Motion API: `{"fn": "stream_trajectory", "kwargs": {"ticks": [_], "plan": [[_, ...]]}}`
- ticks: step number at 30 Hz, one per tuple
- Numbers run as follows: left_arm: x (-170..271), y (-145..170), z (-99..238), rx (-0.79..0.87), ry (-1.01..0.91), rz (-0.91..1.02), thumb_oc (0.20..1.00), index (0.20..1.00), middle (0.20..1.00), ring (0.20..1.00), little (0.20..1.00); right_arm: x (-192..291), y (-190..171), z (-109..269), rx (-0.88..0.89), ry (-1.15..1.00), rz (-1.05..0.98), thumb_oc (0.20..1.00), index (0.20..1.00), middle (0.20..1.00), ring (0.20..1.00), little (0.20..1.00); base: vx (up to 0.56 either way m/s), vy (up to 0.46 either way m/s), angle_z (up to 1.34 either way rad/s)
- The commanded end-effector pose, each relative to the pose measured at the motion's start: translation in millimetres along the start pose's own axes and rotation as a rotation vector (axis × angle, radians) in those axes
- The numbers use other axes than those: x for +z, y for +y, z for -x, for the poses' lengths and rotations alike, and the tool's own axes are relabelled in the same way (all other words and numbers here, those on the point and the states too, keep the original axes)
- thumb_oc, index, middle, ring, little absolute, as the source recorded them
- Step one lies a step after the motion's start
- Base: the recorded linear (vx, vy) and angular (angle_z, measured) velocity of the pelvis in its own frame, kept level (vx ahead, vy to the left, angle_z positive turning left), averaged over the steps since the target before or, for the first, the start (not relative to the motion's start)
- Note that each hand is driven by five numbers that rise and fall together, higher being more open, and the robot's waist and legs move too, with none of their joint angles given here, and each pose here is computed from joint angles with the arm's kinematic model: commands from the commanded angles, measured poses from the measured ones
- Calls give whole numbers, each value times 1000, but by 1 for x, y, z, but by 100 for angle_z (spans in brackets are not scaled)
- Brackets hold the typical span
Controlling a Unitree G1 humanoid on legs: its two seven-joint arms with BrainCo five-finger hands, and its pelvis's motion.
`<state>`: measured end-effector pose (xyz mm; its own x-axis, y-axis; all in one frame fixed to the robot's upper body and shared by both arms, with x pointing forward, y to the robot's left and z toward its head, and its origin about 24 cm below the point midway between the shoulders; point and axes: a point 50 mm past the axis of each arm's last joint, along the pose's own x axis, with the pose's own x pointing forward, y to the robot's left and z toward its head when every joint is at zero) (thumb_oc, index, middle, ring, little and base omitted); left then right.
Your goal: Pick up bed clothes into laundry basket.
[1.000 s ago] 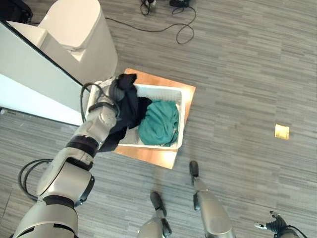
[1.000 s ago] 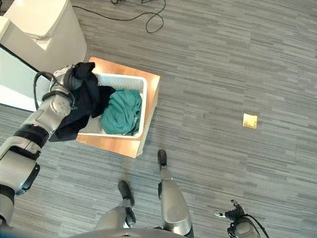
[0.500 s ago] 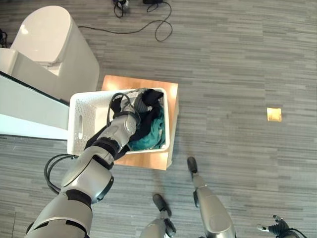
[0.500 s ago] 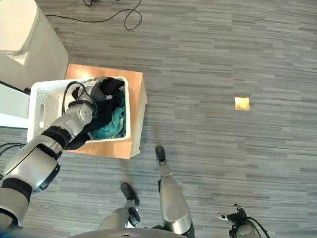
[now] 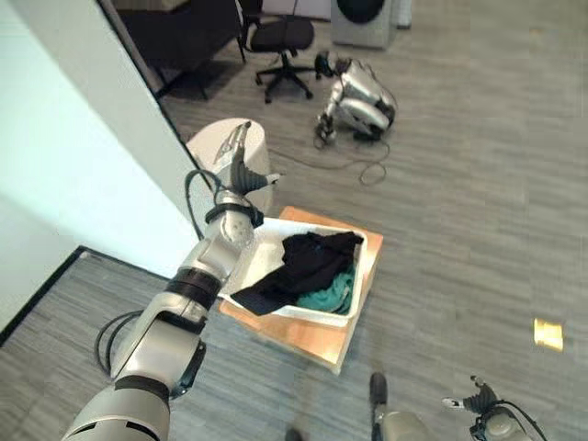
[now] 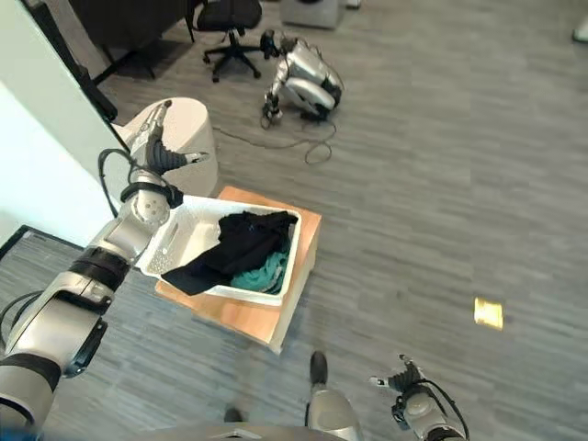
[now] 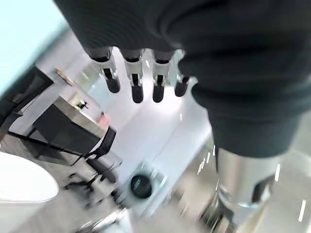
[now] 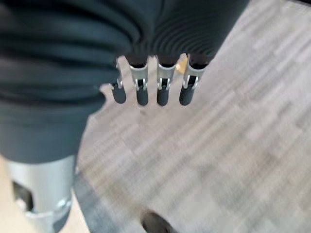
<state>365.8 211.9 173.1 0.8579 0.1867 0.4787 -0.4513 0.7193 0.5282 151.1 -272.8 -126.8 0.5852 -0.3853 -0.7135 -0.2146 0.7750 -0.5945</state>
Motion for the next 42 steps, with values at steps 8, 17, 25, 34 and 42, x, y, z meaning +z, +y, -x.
{"fn": "stream_trajectory", "kwargs": {"ticks": [8,17,25,34,42], "plan": [[4,52,66,89,-98,582,1000,1000,1000,1000,1000,238,-164,98,-456,-1098,-253,1000,1000,1000,1000,1000,-5,-40,72],[-106,73,211,137,509,470,1000,1000,1000,1000,1000,234,-93,153,-173,-1464,-232,1000,1000,1000,1000,1000,-196,-204,143],[-105,69,205,107,492,504,1000,1000,1000,1000,1000,256,-82,169,-97,-1547,-202,1000,1000,1000,1000,1000,-375,-190,179],[-110,55,199,0,537,483,1000,1000,1000,1000,1000,240,-81,150,-92,-1412,-260,1000,1000,1000,1000,1000,-215,167,233],[-92,46,176,-31,427,553,1000,1000,1000,1000,1000,231,-82,144,-75,-1368,-347,1000,1000,1000,1000,1000,51,82,147]]}}
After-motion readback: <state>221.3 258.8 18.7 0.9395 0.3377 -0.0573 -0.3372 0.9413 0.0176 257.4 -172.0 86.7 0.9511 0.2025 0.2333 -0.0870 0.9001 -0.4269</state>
